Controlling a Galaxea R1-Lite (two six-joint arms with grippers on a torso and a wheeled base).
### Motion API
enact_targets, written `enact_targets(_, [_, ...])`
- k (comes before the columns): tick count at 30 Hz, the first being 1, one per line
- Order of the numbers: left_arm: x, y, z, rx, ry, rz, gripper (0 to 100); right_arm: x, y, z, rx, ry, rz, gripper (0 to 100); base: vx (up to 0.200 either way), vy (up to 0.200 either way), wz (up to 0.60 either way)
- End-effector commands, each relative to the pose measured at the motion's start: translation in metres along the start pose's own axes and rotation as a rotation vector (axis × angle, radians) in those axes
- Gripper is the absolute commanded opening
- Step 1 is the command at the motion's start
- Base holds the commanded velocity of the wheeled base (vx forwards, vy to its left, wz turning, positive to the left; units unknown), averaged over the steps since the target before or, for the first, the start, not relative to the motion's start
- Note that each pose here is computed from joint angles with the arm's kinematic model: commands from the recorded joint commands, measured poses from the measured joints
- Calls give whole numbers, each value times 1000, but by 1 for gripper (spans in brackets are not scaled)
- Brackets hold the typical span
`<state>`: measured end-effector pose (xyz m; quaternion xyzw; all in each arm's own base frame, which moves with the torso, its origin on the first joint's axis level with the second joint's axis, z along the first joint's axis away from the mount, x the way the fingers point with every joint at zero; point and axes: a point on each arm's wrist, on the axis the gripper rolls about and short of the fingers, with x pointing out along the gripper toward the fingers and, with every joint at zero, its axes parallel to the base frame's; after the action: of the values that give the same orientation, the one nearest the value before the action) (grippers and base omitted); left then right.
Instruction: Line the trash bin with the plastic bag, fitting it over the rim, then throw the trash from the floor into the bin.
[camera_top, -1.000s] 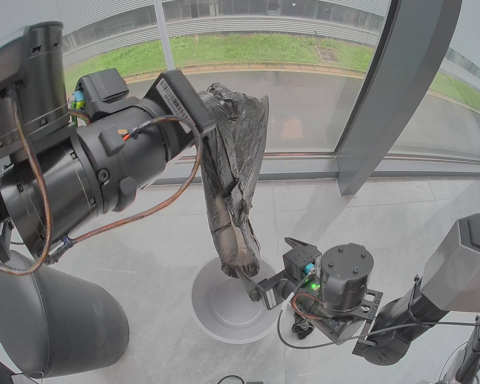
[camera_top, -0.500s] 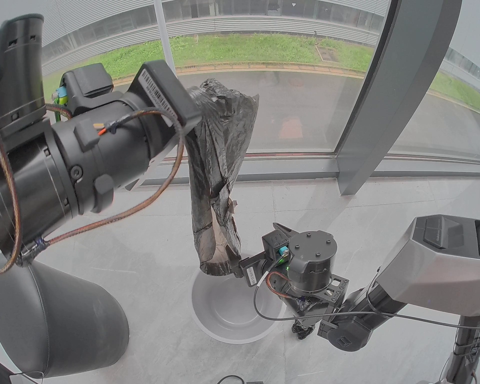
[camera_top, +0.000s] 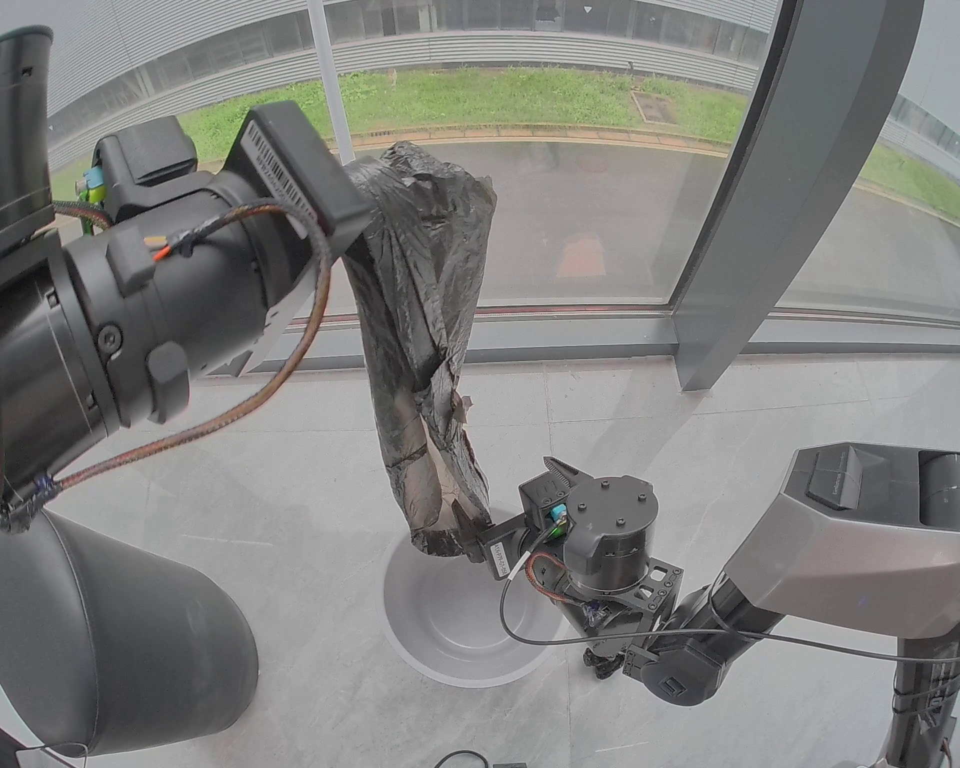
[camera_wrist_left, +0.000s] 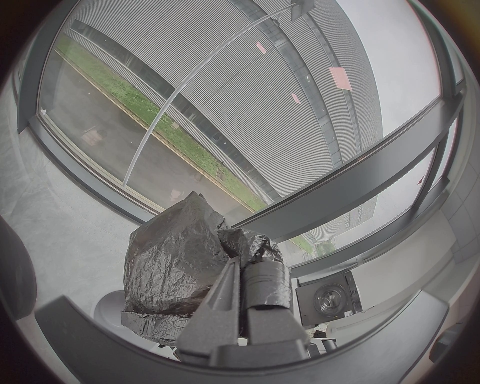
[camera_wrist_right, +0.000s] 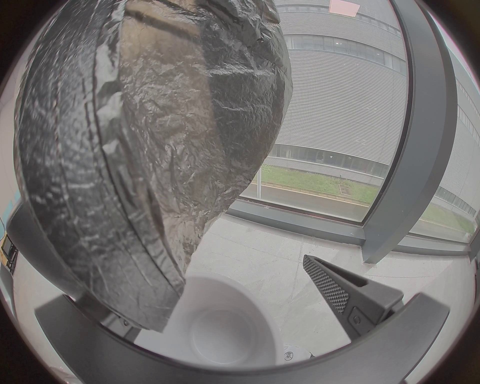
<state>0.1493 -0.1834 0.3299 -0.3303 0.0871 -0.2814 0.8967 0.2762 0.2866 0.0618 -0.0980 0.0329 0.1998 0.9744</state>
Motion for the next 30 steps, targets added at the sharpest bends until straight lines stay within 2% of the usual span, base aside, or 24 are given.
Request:
enact_targets(1, [-2,0,2,-2,-5,-3,0,0,0,0,1,-2,-1,100,0,0,0])
enact_targets(4, [-2,0,1,-2,-2,-3,0,0,0,1,5,-13,-2,100,0,0,0])
enact_targets(5, [-2,0,1,-2,-2,-3,0,1,0,2,7,-18,-3,0,0,0,0])
enact_targets(20, [-3,2,0,-9,-1,2,0,-16,-4,-2,-15,15,19,0,0,0,0])
enact_targets(23, [-4,3,2,-8,-6,6,0,-36,-3,-2,-33,40,76,0,0,0,0])
enact_targets(26, [-3,4,2,-6,-8,15,0,-61,0,0,-50,62,193,0,0,0,0])
enact_targets(27, [-3,6,1,-4,-3,20,0,-74,-1,0,-60,83,258,0,0,0,0])
enact_targets(30, [-2,8,1,-2,-2,31,0,-89,-5,3,-76,125,330,0,0,0,0])
